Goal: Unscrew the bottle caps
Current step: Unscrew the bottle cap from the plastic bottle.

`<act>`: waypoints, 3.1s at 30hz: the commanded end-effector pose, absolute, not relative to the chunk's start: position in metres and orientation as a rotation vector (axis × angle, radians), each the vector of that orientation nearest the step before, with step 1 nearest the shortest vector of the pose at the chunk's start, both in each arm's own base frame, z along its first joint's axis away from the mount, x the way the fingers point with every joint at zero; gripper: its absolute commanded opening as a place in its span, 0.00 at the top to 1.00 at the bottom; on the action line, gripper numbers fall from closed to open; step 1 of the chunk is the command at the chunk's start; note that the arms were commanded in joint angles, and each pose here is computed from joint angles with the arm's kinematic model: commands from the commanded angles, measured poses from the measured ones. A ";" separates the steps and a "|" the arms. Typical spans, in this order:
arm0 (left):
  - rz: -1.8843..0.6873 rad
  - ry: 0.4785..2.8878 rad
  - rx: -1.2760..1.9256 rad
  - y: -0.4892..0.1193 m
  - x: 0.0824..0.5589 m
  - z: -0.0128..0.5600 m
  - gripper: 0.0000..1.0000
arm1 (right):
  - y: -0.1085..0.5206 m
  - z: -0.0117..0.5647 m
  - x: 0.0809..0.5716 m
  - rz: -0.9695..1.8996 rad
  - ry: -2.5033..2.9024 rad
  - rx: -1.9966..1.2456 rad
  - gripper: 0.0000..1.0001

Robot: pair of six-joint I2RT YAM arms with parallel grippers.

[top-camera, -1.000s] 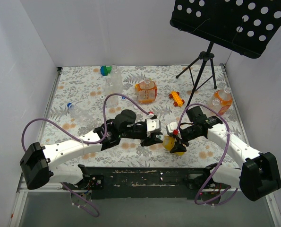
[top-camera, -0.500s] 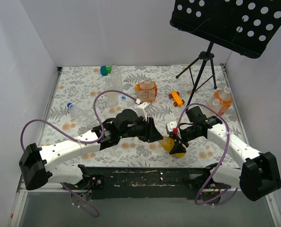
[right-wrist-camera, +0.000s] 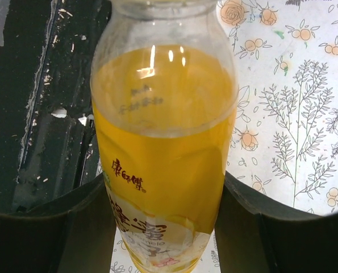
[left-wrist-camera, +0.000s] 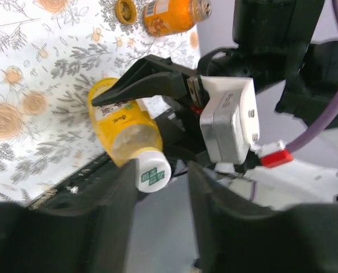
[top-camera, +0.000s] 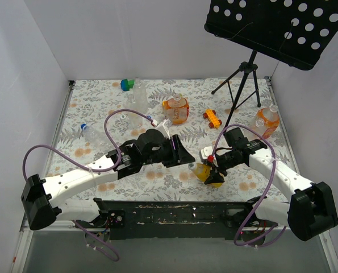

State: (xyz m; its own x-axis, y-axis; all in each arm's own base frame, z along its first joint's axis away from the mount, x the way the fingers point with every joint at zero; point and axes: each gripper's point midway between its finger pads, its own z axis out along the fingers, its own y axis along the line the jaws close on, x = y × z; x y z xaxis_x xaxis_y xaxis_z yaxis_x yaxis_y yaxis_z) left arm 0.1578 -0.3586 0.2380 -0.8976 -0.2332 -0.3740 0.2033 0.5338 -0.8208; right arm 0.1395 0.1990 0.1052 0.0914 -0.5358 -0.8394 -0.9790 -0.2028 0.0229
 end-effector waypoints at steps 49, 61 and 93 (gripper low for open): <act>-0.876 1.301 1.306 -0.321 0.134 0.269 0.02 | 0.204 0.113 0.138 1.033 1.419 -1.798 0.88; -0.888 1.295 1.355 -0.335 0.140 0.260 0.02 | 0.204 0.113 0.138 1.032 1.414 -1.799 0.88; -1.036 1.339 1.457 -0.370 0.147 0.237 0.22 | 0.205 0.113 0.137 1.040 1.414 -1.801 0.88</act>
State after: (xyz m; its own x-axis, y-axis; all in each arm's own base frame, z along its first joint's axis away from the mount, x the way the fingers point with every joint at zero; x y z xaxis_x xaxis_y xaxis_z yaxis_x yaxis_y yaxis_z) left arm 0.1476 -0.3611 0.2059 0.0466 0.3487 -0.9361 0.9989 -0.0098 0.0461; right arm 0.1390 0.1976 0.1011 0.0990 -0.5425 -0.8342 -0.9769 -0.2124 0.0222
